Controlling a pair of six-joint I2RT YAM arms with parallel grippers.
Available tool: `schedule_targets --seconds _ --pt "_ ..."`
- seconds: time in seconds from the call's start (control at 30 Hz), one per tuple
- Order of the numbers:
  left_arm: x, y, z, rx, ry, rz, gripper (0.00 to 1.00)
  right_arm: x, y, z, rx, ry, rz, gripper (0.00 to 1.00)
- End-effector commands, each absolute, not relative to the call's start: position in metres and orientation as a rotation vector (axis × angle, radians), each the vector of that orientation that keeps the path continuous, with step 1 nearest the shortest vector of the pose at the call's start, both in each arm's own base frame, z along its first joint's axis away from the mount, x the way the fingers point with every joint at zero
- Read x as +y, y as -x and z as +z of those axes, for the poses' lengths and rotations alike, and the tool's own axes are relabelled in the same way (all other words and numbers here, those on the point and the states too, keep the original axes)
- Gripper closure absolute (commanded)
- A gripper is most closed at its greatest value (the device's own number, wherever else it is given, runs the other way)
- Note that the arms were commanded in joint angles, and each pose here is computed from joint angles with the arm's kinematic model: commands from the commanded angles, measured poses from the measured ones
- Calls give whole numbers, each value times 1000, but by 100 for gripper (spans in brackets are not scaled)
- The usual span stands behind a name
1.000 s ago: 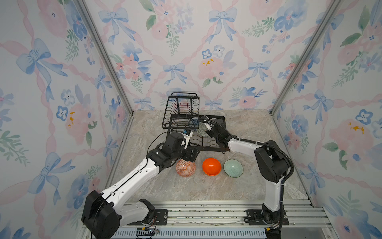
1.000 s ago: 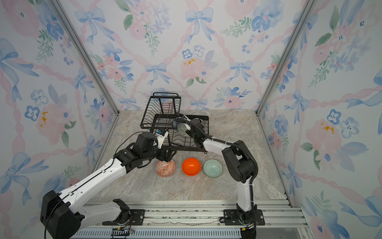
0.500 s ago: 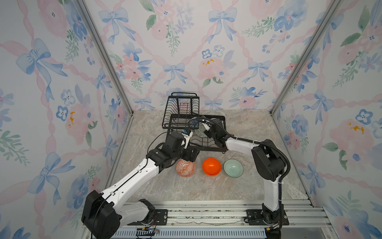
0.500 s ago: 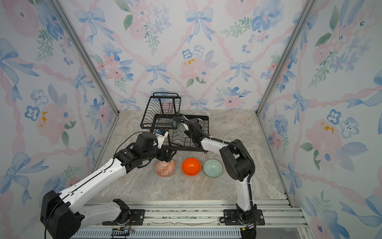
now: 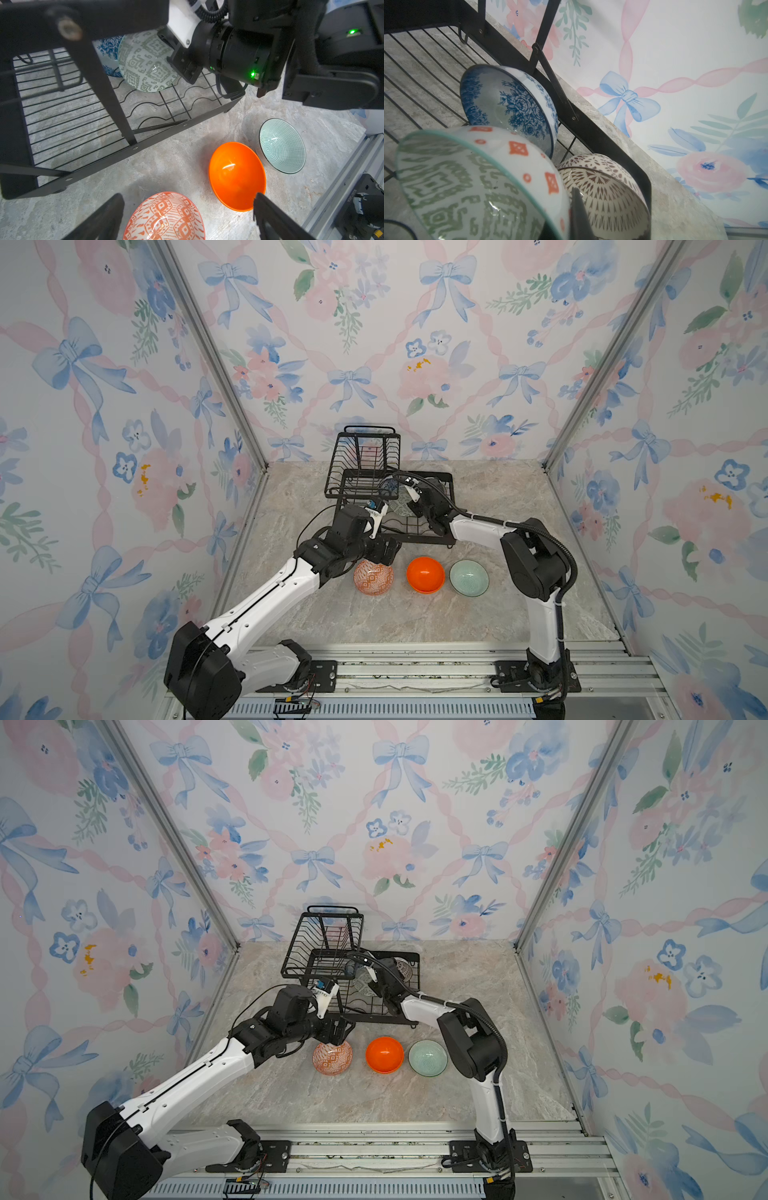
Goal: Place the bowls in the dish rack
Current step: 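Move the green-patterned bowl with the right gripper down into the rack slots, then lower the bowl upright beside the blue-floral bowl with the right gripper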
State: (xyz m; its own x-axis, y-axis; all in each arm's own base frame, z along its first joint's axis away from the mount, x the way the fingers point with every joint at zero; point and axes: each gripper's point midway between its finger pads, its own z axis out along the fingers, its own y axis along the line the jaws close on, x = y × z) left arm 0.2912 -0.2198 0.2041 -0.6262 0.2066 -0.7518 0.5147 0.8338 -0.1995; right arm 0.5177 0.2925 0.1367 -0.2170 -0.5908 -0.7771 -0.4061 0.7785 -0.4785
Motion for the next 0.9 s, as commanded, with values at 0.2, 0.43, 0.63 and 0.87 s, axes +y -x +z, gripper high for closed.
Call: schedule_targets --seconds 0.2,0.43,0.63,0.87 --pt "-222 -294 206 2249 -510 -542 2 297 -518 155 1702 672 -205 100" --pt "-224 -295 209 2244 -512 -548 2 284 -517 166 1574 625 -266 100" --pt "-226 -296 211 2239 -518 -554 2 290 -510 169 1451 673 -322 100" --pt "-228 -298 215 2233 -520 -565 2 295 -504 164 1358 702 -381 100"
